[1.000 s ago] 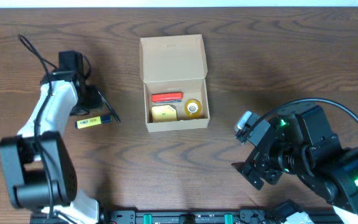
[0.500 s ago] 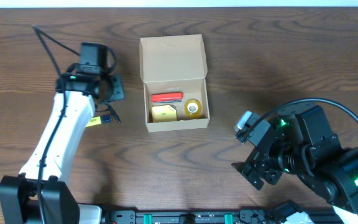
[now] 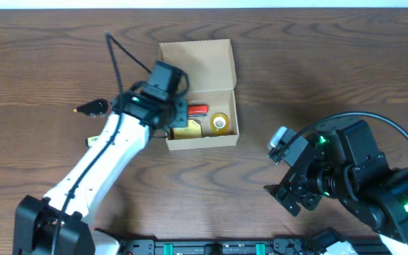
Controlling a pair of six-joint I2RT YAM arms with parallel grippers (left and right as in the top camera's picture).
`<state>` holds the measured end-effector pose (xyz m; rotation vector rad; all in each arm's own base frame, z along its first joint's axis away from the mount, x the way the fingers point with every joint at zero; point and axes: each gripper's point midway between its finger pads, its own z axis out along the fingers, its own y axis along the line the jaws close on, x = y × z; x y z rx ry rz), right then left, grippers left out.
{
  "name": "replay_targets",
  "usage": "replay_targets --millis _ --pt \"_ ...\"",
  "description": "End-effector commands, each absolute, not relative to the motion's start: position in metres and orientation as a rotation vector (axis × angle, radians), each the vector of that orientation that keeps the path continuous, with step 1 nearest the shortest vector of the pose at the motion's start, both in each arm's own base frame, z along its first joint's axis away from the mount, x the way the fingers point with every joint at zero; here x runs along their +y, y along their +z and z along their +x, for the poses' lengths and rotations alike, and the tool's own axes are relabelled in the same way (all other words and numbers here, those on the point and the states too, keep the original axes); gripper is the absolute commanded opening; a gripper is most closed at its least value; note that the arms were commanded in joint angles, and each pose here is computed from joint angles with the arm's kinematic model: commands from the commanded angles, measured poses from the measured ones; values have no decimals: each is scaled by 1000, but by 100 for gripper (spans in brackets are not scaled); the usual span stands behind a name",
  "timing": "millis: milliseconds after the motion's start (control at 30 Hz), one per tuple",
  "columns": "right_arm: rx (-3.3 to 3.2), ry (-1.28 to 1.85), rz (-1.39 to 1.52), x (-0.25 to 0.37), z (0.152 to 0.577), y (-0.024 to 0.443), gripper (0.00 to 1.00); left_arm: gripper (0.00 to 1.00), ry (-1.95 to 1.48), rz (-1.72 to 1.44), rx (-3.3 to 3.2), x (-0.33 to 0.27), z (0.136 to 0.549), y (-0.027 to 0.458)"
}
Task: Pack container
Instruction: 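Carry the staples box into the box and release it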
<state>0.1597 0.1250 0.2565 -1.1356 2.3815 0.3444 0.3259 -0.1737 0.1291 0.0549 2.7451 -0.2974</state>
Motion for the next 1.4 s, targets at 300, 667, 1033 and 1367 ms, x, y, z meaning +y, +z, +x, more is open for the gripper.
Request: replay_targets --millis 300,667,1033,1367 --pt "2395 348 -1112 124 160 256 99 42 -348 -54 2686 -200 323 148" --pt "2395 347 -1112 124 160 256 99 43 -308 -45 2679 -201 321 148" --pt "2395 348 -1112 124 160 256 99 45 -362 -125 2663 -209 323 151" --pt "2395 347 -1112 124 160 256 99 43 -416 -138 2689 -224 331 133"
